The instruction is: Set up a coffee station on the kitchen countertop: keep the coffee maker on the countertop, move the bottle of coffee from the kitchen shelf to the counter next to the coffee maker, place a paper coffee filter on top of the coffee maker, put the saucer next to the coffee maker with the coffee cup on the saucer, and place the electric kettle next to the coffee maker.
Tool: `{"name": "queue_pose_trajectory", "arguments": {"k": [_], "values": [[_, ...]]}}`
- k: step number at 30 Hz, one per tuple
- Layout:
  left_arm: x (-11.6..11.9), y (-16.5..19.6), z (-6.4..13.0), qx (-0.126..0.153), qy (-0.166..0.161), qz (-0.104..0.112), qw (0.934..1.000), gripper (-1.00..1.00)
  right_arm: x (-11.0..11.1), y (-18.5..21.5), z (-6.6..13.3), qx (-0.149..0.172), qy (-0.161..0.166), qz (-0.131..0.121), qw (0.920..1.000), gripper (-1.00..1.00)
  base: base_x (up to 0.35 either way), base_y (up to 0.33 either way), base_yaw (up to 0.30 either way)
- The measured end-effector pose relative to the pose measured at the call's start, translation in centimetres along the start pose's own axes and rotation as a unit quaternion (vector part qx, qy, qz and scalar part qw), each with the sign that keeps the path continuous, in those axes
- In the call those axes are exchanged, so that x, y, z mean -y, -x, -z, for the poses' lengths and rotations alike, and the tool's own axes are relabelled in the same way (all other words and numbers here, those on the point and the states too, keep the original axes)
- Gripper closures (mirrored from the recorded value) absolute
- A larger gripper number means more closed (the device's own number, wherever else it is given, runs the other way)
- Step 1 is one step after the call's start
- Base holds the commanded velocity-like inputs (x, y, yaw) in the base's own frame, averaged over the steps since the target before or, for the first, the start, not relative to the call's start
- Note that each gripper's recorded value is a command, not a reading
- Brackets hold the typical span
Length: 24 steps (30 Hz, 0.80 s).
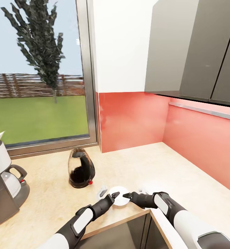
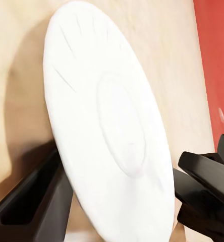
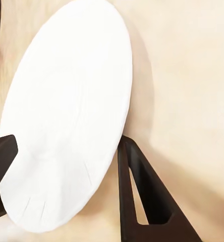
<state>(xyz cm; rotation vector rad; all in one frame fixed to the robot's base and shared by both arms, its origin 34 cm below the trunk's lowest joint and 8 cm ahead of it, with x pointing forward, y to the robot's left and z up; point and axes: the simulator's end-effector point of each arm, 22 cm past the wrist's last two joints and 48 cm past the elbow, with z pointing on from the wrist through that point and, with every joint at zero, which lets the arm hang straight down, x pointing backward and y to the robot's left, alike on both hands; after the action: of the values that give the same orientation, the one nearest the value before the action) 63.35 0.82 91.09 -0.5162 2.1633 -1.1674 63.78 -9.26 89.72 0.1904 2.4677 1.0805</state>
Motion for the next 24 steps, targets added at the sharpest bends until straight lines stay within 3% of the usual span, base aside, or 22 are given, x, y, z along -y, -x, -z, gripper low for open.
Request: {"name": "queue_pose_trajectory", "arguments": {"k": [14, 15, 24], "values": [[0.05, -0.11, -0.02, -0.002, 0.0, -0.001, 1.0, -1.0, 0.0, 0.0, 0.0, 0.0, 0.0, 0.001, 1.0, -1.0, 0.0, 0.0, 0.0], [0.06, -0.14, -0.03, -0.002, 0.0, -0.001, 1.0, 1.0, 0.0, 0.0, 0.0, 0.0, 0.0, 0.001, 1.0, -1.0, 0.0, 0.0, 0.0], [0.08, -0.19, -0.03, -0.004, -0.001, 0.004, 1.0, 1.0, 0.01, 0.0, 0.0, 0.0, 0.0, 0.0, 1.0, -1.0, 0.0, 0.0, 0.0]]}}
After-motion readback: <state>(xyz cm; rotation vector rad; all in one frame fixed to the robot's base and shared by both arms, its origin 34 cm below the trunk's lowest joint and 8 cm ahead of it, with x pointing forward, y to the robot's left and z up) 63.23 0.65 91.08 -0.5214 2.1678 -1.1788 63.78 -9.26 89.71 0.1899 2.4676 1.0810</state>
